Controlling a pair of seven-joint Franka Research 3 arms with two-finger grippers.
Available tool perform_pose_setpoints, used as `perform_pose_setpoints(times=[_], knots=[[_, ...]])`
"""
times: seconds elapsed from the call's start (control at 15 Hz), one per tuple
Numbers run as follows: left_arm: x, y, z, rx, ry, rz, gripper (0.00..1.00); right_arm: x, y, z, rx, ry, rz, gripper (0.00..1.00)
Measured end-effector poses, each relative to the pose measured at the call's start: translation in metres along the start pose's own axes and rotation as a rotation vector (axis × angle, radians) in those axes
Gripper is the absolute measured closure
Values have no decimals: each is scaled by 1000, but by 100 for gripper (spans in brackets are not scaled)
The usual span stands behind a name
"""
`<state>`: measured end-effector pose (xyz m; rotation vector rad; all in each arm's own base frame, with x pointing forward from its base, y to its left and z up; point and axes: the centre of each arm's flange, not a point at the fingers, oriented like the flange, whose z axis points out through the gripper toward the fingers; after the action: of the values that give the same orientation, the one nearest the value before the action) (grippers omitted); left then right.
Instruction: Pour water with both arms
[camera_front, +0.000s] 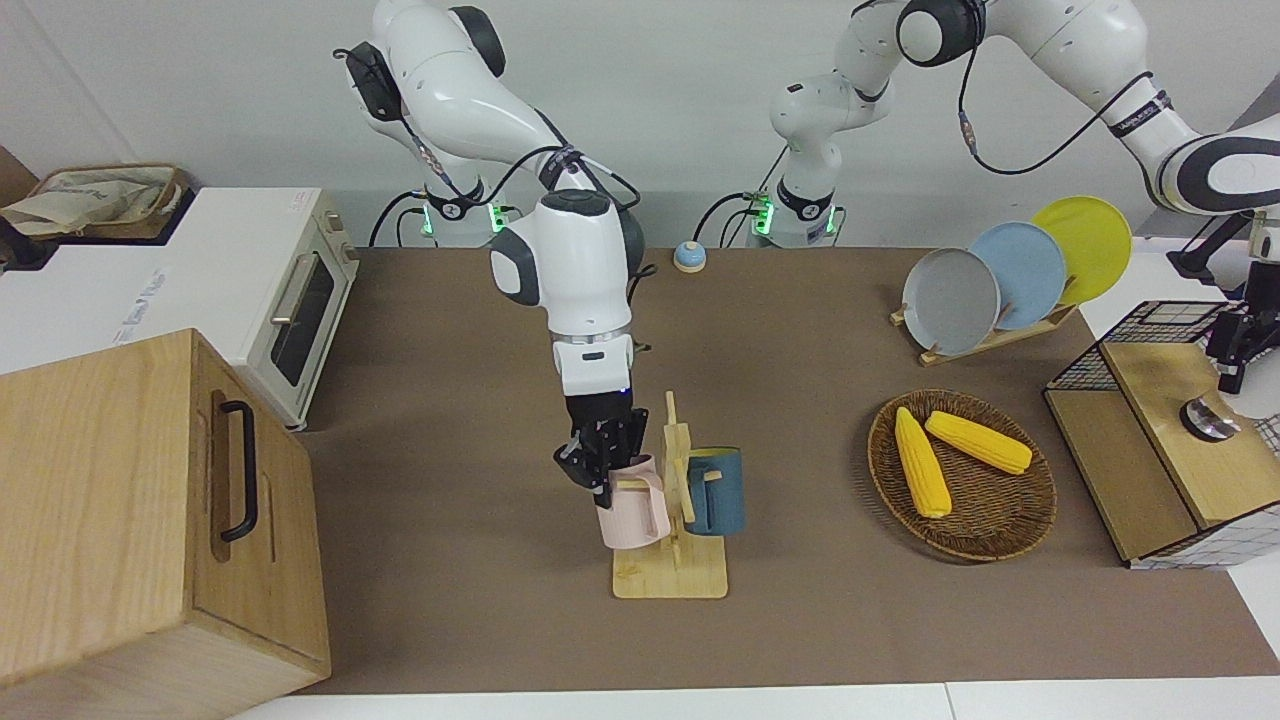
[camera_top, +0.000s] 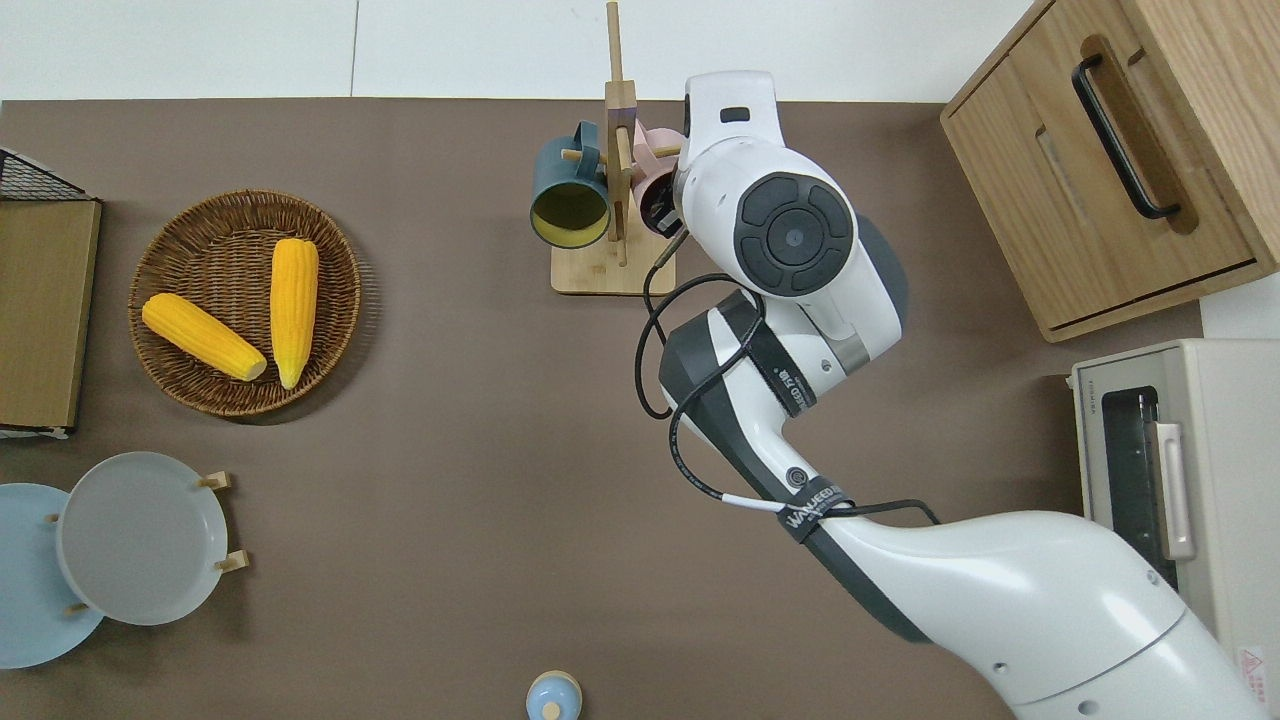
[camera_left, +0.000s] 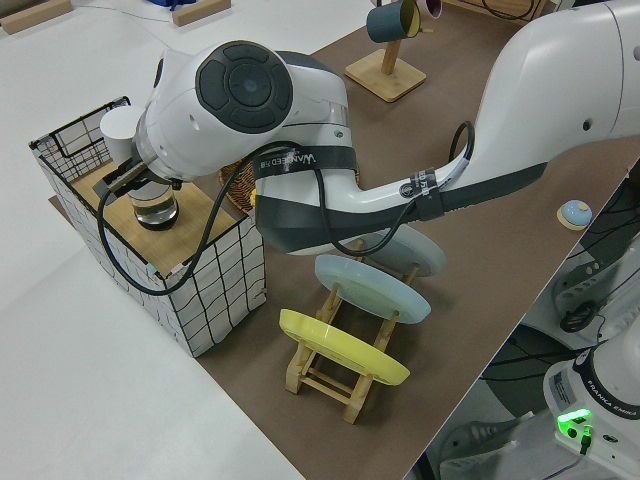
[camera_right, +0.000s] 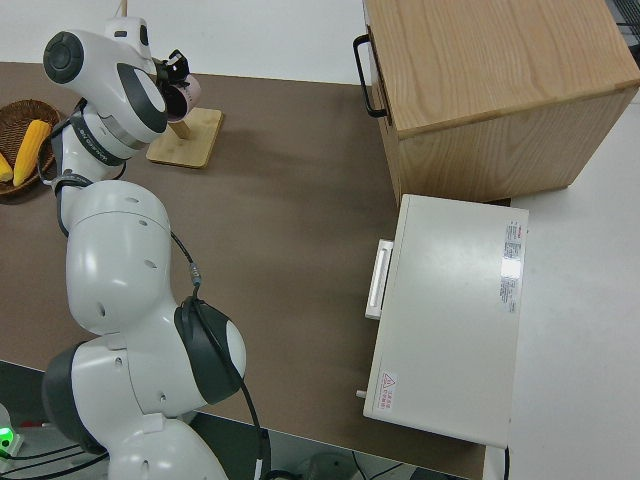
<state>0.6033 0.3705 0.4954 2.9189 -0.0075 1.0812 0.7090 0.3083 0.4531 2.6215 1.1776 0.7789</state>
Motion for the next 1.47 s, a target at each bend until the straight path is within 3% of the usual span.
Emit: perform_pose_setpoints(times=[0.27, 0.67, 0.87, 0.93, 1.47], knots=[[-3, 0, 3, -3, -5, -2, 9, -1, 2, 0, -1, -10, 4, 83], [-6, 0, 7, -5, -13, -5, 10, -3, 4, 1, -1, -15, 20, 92], [-5, 0, 7, -1, -11, -4, 35, -3, 5, 1, -1, -19, 21, 94], [-6, -1, 7, -1, -11, -4, 37, -3, 5, 1, -1, -20, 21, 94], [-6, -1, 7, -1, -11, -4, 37, -3, 4, 1, -1, -20, 34, 94]])
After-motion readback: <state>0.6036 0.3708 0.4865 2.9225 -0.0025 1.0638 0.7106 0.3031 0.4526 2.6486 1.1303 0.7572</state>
